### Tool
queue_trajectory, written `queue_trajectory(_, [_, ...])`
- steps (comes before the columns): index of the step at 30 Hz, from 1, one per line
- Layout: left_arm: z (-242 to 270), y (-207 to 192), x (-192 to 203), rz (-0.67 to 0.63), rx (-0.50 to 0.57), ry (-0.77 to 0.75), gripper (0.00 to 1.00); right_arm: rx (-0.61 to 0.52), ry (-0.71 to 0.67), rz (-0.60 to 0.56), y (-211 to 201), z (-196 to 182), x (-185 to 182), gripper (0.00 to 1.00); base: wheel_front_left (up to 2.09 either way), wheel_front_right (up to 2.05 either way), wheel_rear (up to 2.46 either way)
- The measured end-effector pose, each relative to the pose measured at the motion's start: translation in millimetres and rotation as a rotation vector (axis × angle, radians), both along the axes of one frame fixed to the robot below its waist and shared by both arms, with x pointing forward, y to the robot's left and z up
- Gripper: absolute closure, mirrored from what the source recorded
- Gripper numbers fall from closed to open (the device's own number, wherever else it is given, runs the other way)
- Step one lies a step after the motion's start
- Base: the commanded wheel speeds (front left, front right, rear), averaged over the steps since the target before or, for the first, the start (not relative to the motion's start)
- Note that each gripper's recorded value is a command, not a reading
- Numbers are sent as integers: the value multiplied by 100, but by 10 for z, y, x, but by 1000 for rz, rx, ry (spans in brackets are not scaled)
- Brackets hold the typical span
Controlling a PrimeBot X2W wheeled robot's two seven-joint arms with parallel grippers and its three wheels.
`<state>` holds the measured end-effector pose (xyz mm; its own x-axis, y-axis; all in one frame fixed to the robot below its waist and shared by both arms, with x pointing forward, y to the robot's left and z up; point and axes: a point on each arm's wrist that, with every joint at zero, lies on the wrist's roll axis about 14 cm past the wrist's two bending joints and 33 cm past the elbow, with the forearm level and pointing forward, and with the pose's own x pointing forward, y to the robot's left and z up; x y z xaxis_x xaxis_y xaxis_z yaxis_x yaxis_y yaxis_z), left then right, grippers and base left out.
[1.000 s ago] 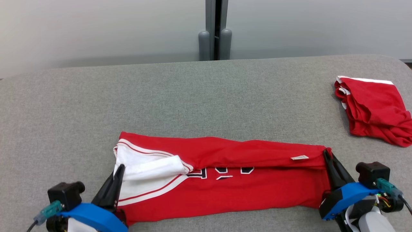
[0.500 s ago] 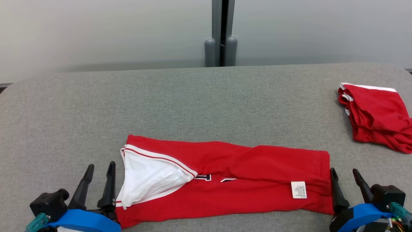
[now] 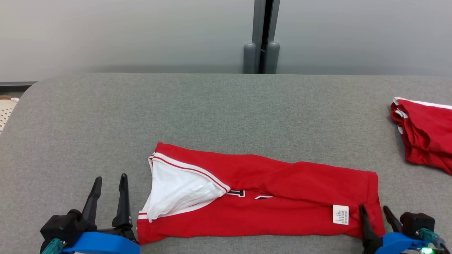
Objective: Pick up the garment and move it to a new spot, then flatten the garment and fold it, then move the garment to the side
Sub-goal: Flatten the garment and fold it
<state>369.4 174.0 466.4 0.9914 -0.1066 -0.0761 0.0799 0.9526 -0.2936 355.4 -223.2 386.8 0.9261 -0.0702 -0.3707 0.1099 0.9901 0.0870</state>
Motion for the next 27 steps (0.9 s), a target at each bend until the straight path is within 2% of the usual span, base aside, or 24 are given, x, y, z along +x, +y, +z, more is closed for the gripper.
queue_trajectory(4, [-44, 16, -33, 10, 1, 10, 0, 40, 73, 26, 142, -200, -68, 0, 0, 0, 0])
queue_trajectory(5, [-50, 17, -38, 10, 0, 11, 0, 54, 83, 27, 165, -224, -70, 9, 0, 0, 0])
queue_trajectory(6, [-63, -6, -46, 8, -5, 14, 0, 67, 95, 30, 192, -250, -70, 64, 0, 0, 0])
queue_trajectory(7, [-63, -6, -46, 8, -5, 14, 0, 67, 95, 30, 192, -250, -70, 64, 0, 0, 0])
queue_trajectory(8, [-65, -25, -46, 2, -9, 14, 0, 72, 97, 27, 192, -253, -64, 78, 0, 0, 0])
queue_trajectory(9, [-67, -42, -45, -1, -11, 13, 0, 76, 99, 24, 190, -257, -64, 86, 0, 0, 0])
queue_trajectory(10, [-70, -55, -43, -4, -9, 14, 0, 76, 101, 24, 189, -259, -65, 100, 0, 0, 0])
queue_trajectory(17, [-75, -200, 13, -51, -13, 9, 0, 86, 69, -30, 57, -180, -44, 100, 0, 0, 0])
queue_trajectory(23, [-80, -328, 73, -87, -18, 7, 0, 14, -53, -152, -445, 194, 1, 100, 0, 0, 0])
queue_trajectory(27, [-81, -386, 98, -102, -21, 5, 0, -39, -125, -243, -812, 466, -110, 100, 0, 0, 0])
